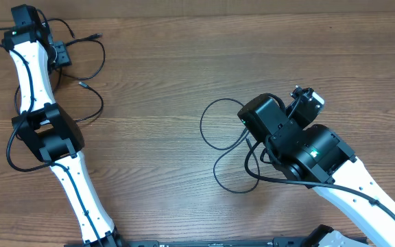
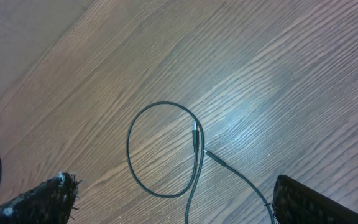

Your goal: Untangle cables

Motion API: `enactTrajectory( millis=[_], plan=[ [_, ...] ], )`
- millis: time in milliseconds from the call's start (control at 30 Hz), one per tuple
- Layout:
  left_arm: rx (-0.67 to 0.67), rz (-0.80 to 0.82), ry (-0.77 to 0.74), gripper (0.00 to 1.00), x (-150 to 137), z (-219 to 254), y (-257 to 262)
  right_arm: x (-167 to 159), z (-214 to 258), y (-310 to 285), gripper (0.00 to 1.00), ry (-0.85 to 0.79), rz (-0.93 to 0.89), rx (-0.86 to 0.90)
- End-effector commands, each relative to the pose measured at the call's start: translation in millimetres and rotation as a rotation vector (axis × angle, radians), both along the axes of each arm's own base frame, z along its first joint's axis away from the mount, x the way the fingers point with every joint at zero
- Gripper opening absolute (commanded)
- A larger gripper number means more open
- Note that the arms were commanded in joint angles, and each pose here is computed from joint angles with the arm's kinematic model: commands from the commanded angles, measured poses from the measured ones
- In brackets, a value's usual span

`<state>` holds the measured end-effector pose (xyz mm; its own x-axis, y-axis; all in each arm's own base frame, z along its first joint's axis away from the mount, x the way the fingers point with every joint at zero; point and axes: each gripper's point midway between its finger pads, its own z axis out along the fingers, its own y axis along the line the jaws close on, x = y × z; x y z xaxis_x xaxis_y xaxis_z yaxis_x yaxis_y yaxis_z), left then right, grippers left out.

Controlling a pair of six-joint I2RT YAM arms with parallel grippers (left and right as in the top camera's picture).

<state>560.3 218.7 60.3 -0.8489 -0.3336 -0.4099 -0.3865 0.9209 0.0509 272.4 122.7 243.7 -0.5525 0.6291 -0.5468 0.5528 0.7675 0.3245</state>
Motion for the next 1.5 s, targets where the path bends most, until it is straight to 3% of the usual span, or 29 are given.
enactTrajectory(
  millis=[0,333,633,700,900,1067,1267,1467],
  plan=[
    [-0.001,-0.002,0.028,0.57,0,-21,0,0,3,0,1.00,-0.008,0.006,0.002],
    [-0.078,-0.035,0.006,0.55,10,-39,-16,0,3,0,1.00,-0.008,0.006,0.002],
    [-0.070,-0.032,-0.001,0.36,11,-38,-13,0,3,0,1.00,-0.009,0.006,0.002],
    [-0.050,-0.022,0.006,0.24,10,-38,-9,0,3,0,1.00,-0.008,0.006,0.002],
    [0.001,0.057,0.000,0.20,6,-20,3,0,3,0,1.00,-0.006,0.008,0.003],
    [0.021,0.080,-0.037,0.04,7,5,6,-2,1,1,1.00,0.006,0.013,0.006],
    [0.048,0.102,-0.038,0.04,0,21,13,-4,0,0,1.00,0.016,0.015,0.003],
    [0.112,0.288,0.026,0.04,-30,19,44,-4,0,0,1.00,0.018,0.015,0.001]
  ],
)
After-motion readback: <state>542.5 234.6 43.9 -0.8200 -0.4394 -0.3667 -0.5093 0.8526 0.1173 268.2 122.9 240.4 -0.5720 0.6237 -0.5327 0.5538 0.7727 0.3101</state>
